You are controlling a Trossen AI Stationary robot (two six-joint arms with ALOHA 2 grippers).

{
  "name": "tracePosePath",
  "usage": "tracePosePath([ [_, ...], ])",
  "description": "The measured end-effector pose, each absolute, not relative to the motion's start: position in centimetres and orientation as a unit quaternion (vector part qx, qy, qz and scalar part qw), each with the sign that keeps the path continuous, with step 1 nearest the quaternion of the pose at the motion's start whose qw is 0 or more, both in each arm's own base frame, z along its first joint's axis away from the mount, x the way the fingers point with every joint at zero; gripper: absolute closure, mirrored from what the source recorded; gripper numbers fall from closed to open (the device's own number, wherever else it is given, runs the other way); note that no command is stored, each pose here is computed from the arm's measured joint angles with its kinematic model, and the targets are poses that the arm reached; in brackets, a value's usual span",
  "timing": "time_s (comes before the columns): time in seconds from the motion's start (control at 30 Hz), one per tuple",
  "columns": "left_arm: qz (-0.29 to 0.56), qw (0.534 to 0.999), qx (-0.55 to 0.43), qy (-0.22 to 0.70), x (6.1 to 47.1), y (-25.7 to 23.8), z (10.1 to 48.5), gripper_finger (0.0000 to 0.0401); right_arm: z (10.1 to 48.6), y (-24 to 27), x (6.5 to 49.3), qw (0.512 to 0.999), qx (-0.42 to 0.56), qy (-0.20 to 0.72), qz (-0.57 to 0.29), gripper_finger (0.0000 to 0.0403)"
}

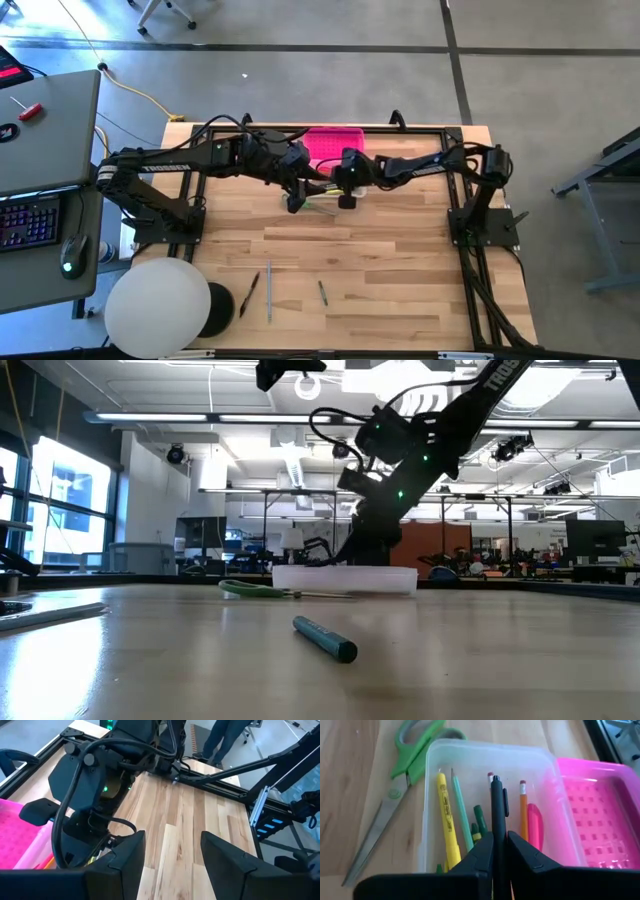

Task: Pick & place school supplies into a supply box
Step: Put the top black pen into the supply box, then put the dark green crayon into the supply box

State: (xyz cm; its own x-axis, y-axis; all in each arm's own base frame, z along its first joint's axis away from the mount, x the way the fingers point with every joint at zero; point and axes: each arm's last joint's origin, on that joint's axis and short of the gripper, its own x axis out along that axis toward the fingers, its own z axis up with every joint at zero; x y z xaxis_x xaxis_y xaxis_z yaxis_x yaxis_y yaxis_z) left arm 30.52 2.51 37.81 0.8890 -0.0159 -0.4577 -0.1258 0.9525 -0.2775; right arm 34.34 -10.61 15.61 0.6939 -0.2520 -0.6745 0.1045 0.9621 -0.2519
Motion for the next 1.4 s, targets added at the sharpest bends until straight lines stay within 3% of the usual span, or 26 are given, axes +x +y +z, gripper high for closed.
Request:
tracePosePath([
  [0.4,0.031,0.959,-0.156,0.234,30.5,2.5,37.8,0.0178,15.6,-10.4,34.5,0.915,-0.087,0.377,-0.116,0.0291],
  [0.7,0.03,0.958,-0.161,0.234,30.5,2.5,37.8,0.0178,17.5,-4.0,35.4,0.94,-0.042,0.337,-0.028,0.0282],
  [0.97,-0.007,0.947,-0.182,0.263,30.5,2.2,37.3,0.0178,17.4,6.6,34.7,0.923,-0.111,0.344,0.133,0.0285],
  [1.17,0.017,0.947,-0.186,0.261,30.5,2.4,37.2,0.0178,17.0,13.0,34.5,0.928,-0.162,0.256,0.218,0.0285],
  [1.3,0.019,0.947,-0.187,0.26,30.6,2.4,37.2,0.0178,15.1,15.8,34.0,0.888,-0.266,0.225,0.298,0.0285],
  [1.4,0.018,0.945,-0.197,0.261,30.6,2.3,37.2,0.0178,13.9,16.6,34.0,0.861,-0.287,0.2,0.368,0.0288],
])
